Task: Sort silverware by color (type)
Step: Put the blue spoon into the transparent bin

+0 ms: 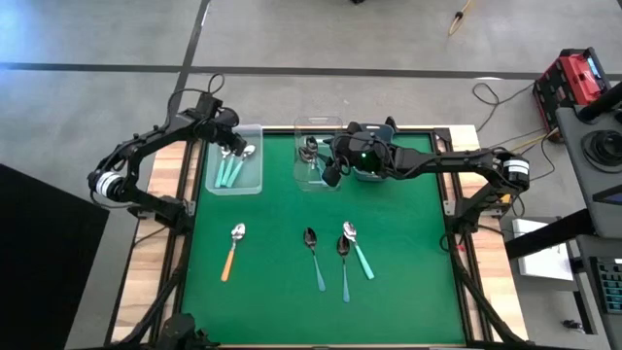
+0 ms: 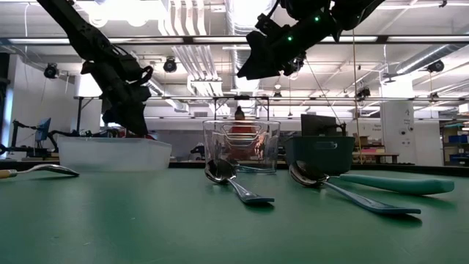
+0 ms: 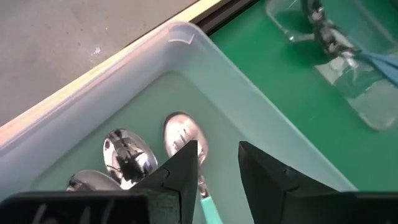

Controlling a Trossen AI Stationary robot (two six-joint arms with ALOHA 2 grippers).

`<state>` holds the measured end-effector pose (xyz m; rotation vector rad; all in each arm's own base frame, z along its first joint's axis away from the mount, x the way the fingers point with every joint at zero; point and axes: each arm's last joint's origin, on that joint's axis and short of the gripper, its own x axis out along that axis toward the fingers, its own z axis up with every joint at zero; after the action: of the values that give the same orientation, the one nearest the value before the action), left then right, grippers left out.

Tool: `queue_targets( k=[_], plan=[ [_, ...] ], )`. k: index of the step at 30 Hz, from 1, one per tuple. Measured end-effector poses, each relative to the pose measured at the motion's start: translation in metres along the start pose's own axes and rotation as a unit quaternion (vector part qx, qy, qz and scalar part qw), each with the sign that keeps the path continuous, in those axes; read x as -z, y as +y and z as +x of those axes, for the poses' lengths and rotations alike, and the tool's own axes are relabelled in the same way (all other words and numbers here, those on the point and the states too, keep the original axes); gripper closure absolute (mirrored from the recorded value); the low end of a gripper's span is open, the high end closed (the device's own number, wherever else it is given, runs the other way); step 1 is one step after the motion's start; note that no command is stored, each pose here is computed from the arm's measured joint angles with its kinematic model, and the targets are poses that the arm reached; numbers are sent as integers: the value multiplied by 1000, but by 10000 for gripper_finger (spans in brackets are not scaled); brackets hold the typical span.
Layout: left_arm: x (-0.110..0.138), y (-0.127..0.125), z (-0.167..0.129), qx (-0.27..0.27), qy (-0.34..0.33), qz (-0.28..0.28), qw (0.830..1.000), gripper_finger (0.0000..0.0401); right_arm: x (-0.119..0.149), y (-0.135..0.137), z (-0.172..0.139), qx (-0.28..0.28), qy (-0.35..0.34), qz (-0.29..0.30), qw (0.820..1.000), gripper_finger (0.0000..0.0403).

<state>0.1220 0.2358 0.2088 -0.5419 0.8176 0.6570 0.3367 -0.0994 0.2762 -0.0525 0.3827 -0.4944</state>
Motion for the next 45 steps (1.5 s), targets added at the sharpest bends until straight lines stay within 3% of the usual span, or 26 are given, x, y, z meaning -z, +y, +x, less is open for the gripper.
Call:
queue_targets(
  k=[10,19,24,35,40,45],
  plan=[
    [-12,-41,-24,33,-70,57,995,323,4,1,0,-1,22,32,999,197],
    [-14,-97,-43,100,-166,144,971,324,9,13,-3,-23,48,62,997,197],
    [-1,-118,-46,139,-200,164,956,324,4,22,-8,-35,63,70,995,197],
    [37,-146,-48,191,-224,153,944,324,-12,48,-24,-66,107,93,988,197],
    [45,-157,-55,224,-271,172,920,324,-19,62,-34,-80,128,122,981,197],
    [46,-162,-60,238,-296,178,908,324,-23,79,-47,-94,156,151,972,197]
  ],
)
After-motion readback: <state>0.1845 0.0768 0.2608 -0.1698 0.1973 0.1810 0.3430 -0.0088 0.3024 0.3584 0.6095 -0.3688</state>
